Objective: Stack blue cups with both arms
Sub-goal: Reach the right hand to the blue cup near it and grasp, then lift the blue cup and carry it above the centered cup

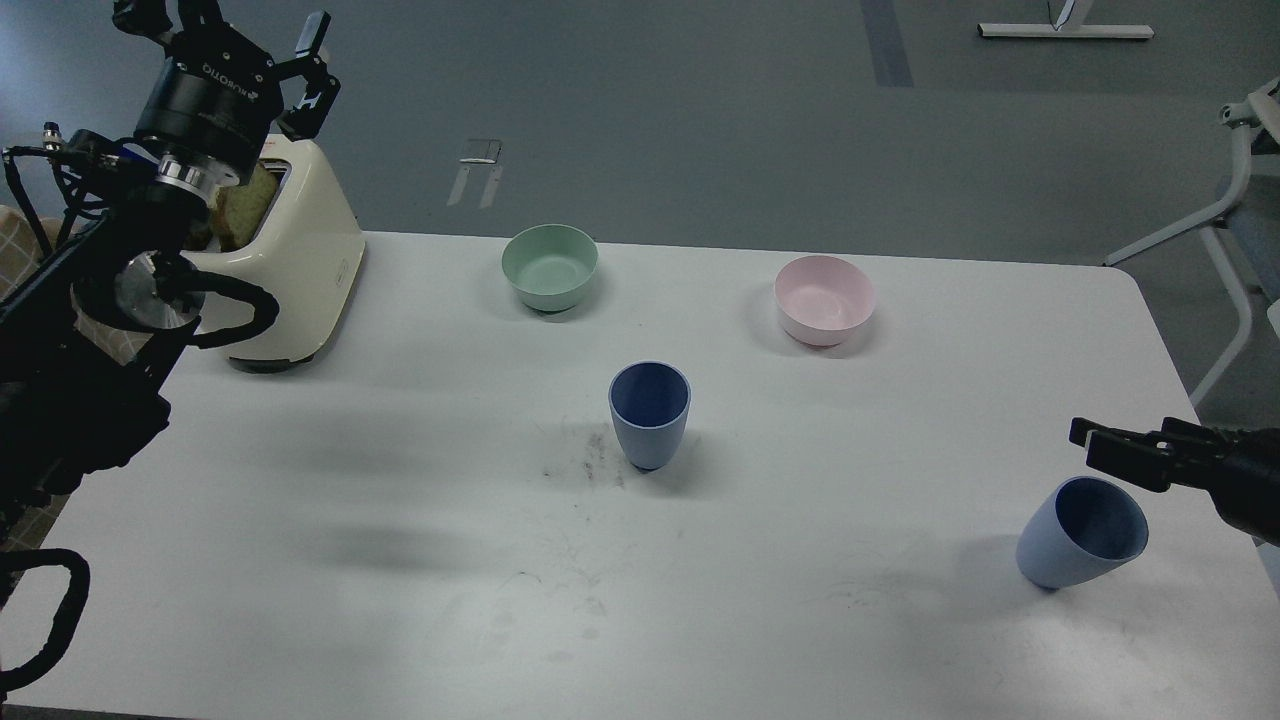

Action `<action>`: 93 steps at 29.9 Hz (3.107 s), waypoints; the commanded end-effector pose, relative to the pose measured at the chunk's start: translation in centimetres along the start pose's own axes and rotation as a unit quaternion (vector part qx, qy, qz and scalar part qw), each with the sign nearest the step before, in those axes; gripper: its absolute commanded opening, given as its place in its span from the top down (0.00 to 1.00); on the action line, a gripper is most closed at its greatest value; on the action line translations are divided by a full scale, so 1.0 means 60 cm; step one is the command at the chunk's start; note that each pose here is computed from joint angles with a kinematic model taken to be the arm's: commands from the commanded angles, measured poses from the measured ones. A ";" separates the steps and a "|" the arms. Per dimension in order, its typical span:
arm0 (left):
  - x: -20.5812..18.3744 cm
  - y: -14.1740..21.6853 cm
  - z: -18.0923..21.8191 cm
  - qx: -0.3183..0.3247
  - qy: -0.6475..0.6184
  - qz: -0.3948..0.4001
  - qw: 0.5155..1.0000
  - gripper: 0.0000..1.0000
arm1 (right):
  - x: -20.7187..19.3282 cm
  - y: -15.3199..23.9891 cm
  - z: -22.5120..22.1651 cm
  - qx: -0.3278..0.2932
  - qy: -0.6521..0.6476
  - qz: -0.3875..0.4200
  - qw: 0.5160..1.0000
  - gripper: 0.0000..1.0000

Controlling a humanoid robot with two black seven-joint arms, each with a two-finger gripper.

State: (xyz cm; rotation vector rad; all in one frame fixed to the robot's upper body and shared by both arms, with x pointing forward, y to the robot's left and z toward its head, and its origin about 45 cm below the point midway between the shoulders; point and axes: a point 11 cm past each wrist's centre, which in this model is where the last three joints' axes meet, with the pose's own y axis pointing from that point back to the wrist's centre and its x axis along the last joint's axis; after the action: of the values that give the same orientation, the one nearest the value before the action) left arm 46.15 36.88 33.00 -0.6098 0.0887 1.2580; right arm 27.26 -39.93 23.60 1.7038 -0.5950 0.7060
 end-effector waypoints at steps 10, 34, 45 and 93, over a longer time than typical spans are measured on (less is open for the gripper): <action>-0.019 -0.010 -0.003 -0.001 0.005 -0.012 1.000 0.03 | -0.064 0.022 0.018 -0.007 0.011 -0.066 0.998 0.02; -0.023 -0.013 -0.005 -0.001 0.007 -0.016 1.000 0.03 | -0.083 0.012 0.018 -0.011 0.006 -0.068 0.998 0.90; -0.025 -0.015 -0.005 -0.002 0.007 -0.016 1.000 0.03 | -0.053 0.017 0.022 -0.013 0.006 -0.044 0.999 1.00; -0.047 -0.026 -0.027 -0.001 0.022 -0.027 0.999 0.02 | 0.191 -0.207 -0.499 0.253 0.187 0.029 0.949 1.00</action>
State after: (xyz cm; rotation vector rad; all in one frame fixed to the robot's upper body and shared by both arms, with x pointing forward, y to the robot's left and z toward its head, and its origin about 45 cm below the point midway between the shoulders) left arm 47.06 33.42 33.27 -0.6362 0.1088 1.1945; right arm 39.82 -8.69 29.05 1.9372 -0.2109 1.2706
